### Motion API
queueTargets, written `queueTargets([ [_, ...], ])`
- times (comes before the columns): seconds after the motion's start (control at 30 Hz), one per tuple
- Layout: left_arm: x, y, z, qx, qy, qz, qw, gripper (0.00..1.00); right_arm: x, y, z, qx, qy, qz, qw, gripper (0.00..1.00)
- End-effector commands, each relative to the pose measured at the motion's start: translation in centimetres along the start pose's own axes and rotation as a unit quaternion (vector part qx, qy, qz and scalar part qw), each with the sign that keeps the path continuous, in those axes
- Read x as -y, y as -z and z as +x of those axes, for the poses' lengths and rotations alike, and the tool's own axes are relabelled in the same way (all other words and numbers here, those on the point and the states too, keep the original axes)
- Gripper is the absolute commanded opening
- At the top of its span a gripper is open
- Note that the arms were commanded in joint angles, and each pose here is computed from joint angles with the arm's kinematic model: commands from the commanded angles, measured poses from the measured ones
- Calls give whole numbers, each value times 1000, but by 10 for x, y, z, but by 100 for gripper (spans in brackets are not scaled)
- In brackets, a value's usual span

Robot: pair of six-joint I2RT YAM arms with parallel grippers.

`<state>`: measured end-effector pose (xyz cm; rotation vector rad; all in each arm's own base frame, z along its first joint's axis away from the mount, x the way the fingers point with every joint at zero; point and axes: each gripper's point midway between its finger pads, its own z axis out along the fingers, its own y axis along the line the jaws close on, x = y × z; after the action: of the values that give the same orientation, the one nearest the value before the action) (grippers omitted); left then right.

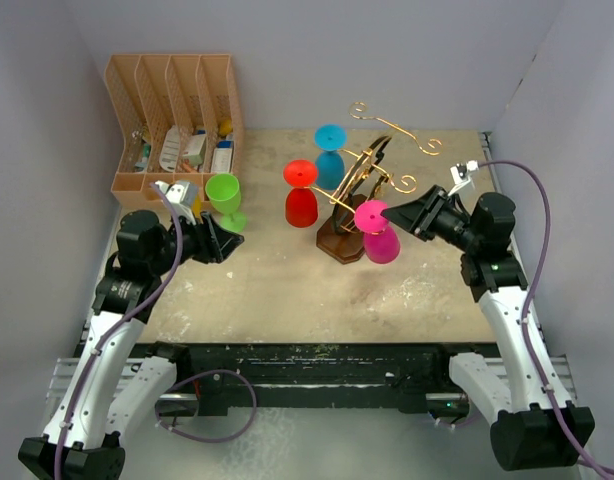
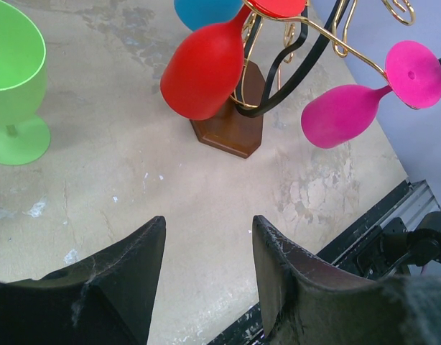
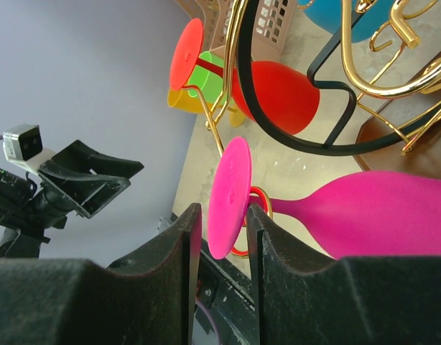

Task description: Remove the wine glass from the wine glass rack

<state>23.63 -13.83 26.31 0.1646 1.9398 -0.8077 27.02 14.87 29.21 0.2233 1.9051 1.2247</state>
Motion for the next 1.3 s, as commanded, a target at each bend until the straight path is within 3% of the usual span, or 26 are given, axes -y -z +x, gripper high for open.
queueTargets([
  [0.0,7,1,-9,11,-18,15,1000,55,-13,-1,-3,-4,19,-34,999,34],
  [0.37,7,0,-9,11,-18,15,1000,55,-7,-6,1,-20,22,-37,999,29],
  [0.77,6,0,-8,10,-18,14,1000,55,0,-2,-1,-2,9,-7,1000,0],
  [1.27,6,-1,-7,6,-16,16,1000,55,5,13,13,35,-64,2,997,0],
])
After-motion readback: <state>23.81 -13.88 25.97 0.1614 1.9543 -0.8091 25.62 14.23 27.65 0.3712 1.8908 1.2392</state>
